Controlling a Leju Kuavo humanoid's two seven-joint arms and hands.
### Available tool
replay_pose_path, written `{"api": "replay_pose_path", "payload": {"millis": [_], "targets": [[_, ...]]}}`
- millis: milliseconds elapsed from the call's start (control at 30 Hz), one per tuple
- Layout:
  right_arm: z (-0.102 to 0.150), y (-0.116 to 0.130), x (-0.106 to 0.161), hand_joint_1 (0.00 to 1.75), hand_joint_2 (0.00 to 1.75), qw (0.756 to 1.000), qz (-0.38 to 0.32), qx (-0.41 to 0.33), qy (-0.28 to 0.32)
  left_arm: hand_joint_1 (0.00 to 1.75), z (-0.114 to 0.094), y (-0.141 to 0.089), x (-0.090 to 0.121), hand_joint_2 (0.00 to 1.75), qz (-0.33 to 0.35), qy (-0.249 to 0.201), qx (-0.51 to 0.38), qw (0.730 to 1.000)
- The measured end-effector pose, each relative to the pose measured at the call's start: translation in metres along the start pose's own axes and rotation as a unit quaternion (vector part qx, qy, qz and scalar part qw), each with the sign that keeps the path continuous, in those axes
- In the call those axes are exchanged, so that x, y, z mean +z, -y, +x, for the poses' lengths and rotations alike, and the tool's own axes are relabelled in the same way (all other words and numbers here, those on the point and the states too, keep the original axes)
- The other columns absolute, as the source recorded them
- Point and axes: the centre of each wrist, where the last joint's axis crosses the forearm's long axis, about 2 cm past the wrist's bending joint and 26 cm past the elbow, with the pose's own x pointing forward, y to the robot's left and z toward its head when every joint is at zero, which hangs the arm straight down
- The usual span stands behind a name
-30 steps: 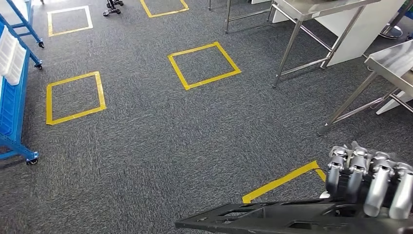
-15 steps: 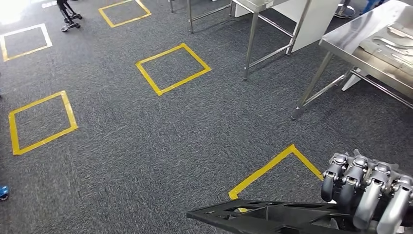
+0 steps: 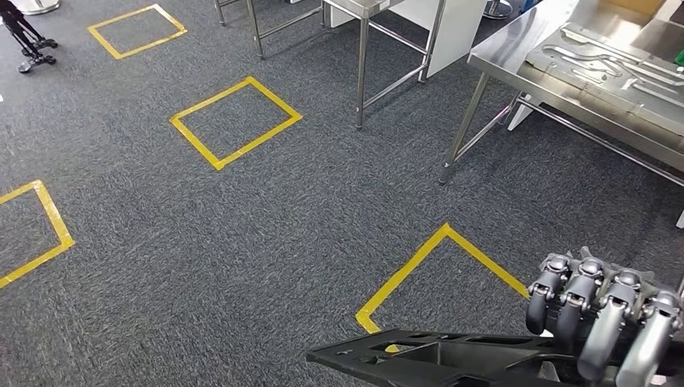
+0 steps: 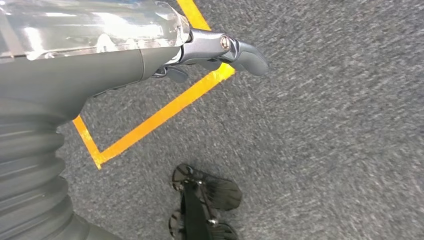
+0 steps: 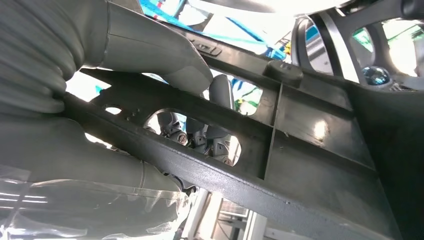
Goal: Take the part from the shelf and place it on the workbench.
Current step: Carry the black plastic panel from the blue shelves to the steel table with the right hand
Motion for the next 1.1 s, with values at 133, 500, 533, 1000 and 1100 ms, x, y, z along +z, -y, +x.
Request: {"api": "replay_pose_path", "payload": {"millis": [133, 500, 533, 1000, 1100], "targets": [[-0.008, 0.0, -0.001, 1.57, 1.75, 1.0, -0.001, 0.006, -0.006, 0.0, -0.004, 0.002, 0.002, 1.75, 0.004, -0.01, -0.002, 1.0], [-0.035, -0.012, -0.003, 1.57, 1.75, 1.0, -0.006, 0.003, -0.017, 0.0, -0.004, 0.008, 0.004, 1.75, 0.004, -0.012, 0.007, 1.0], [-0.036, -0.013, -0.004, 1.57, 1.75, 1.0, -0.006, 0.002, -0.017, 0.0, -0.004, 0.009, 0.004, 1.75, 0.002, -0.011, 0.007, 1.0], [-0.039, -0.015, -0.01, 1.57, 1.75, 1.0, -0.018, 0.002, -0.017, 0.0, -0.002, 0.005, 0.002, 1.75, -0.01, -0.003, 0.006, 1.0], [-0.039, -0.016, -0.009, 1.57, 1.75, 1.0, -0.016, 0.002, -0.015, 0.0, -0.004, 0.005, 0.002, 1.75, -0.01, -0.002, 0.006, 1.0]]}}
